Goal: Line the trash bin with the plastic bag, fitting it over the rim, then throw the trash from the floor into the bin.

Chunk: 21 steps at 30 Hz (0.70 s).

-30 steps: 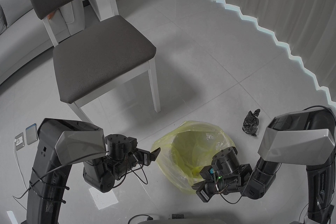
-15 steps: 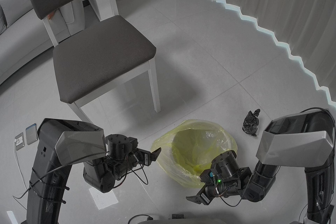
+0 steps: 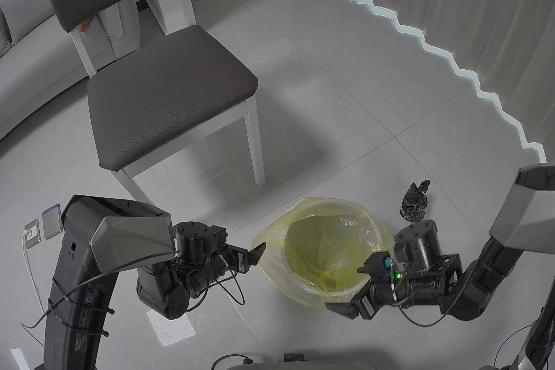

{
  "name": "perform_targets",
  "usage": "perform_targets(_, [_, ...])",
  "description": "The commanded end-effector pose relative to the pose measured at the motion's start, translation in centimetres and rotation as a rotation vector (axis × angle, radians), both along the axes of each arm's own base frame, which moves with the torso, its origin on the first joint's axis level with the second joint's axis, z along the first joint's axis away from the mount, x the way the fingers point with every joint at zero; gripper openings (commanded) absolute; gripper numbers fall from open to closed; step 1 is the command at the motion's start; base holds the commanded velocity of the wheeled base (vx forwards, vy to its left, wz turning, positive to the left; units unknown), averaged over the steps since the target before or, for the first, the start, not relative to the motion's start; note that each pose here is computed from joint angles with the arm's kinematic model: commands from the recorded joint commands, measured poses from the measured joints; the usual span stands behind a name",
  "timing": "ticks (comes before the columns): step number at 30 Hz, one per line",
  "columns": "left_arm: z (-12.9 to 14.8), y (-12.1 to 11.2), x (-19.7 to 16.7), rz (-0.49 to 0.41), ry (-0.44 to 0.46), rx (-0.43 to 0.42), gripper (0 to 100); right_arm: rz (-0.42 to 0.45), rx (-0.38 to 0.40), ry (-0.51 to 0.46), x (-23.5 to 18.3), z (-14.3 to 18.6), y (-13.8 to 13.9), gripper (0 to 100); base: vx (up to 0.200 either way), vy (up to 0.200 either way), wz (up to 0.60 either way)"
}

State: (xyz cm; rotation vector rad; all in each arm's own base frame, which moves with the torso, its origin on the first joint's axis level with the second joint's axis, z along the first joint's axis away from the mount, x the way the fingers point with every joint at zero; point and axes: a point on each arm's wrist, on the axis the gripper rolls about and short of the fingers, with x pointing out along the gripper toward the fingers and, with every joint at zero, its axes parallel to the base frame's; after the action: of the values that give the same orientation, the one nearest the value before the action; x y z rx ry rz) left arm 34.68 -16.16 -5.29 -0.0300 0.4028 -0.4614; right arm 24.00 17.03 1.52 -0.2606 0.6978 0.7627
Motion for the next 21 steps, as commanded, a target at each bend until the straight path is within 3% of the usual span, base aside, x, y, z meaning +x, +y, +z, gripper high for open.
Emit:
perform_targets(1, [0.2, 0.1, -0.2, 0.002, -0.003, -0.001, 100, -0.112, 0.108, -0.183, 4.4, 4.8, -1.4, 100, 0.0, 0.0, 0.0])
perform_targets(8, [1.7, 0.3, -0.4, 0.008, -0.049, -0.021, 100, -0.163, 0.139, -0.295, 9.6, 6.2, -1.4, 100, 0.0, 0.0, 0.0])
perform_targets(13, [2.6, 0.7, -0.4, 0.016, -0.067, -0.031, 100, -0.21, -0.015, -0.262, 13.0, 5.2, -3.3, 100, 0.0, 0.0, 0.0])
perform_targets(21, [2.5, 0.8, -0.5, 0.022, -0.053, -0.043, 100, -0.283, -0.076, -0.183, 15.0, 3.0, -5.4, 100, 0.0, 0.0, 0.0])
